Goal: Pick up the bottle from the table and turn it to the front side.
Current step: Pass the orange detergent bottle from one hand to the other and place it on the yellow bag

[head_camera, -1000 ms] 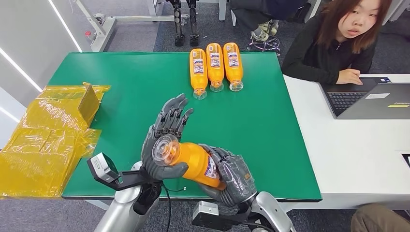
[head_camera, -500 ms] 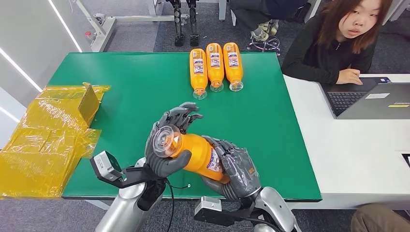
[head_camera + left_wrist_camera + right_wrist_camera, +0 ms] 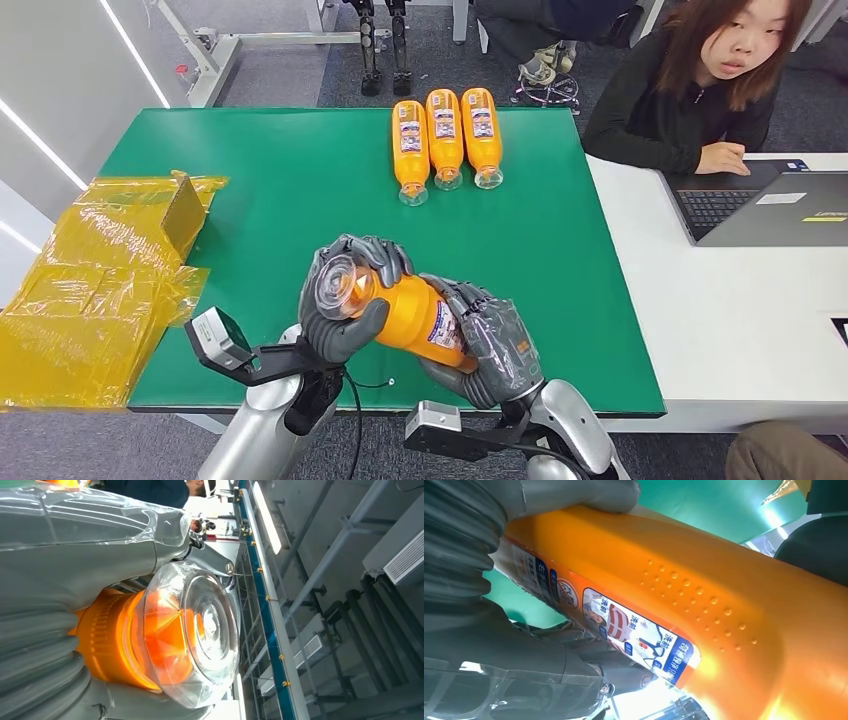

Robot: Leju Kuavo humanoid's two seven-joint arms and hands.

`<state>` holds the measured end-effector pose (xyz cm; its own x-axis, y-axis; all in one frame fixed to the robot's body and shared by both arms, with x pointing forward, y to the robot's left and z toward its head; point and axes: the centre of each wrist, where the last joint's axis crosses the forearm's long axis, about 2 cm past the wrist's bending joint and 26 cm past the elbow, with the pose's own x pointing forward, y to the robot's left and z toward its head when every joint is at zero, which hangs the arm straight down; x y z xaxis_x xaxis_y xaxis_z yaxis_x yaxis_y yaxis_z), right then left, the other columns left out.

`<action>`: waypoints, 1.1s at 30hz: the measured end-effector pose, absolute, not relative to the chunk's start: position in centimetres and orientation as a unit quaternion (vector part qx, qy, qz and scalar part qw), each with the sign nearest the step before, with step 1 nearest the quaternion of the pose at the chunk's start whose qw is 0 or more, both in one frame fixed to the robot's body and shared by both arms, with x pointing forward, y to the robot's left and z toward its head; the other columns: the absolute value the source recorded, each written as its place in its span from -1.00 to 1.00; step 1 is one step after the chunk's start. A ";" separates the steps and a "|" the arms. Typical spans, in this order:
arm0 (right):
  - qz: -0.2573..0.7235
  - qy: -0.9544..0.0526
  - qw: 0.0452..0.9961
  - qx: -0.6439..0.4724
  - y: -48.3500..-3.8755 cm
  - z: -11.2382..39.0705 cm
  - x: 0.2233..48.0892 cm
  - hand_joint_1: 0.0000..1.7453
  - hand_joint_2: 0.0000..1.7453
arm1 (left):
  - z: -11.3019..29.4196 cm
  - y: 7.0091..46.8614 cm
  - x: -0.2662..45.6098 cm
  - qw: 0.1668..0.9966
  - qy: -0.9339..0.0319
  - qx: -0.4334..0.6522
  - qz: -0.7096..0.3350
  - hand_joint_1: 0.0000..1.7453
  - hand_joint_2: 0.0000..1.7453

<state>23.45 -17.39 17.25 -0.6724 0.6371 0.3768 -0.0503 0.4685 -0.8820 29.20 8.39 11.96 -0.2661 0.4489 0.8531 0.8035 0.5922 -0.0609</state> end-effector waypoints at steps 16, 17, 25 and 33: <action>0.475 -0.784 0.350 -0.193 -17.2 17.4 23.8 -1.00 1.00 | 11.8 8.5 29.1 0.454 -0.773 -0.396 -0.197 0.99 1.00; 0.474 -0.784 0.350 -0.194 -17.1 17.4 23.8 -1.00 1.00 | 11.8 8.5 29.1 0.455 -0.773 -0.395 -0.198 0.98 1.00; 0.467 -0.789 0.347 -0.197 -16.4 17.9 23.5 -1.00 1.00 | 11.8 9.4 30.5 0.459 -0.818 -0.208 -0.277 1.00 1.00; 0.457 -0.801 0.341 -0.182 -16.4 17.9 23.2 -1.00 1.00 | 11.2 13.5 33.9 0.425 -0.820 0.073 -0.377 1.00 1.00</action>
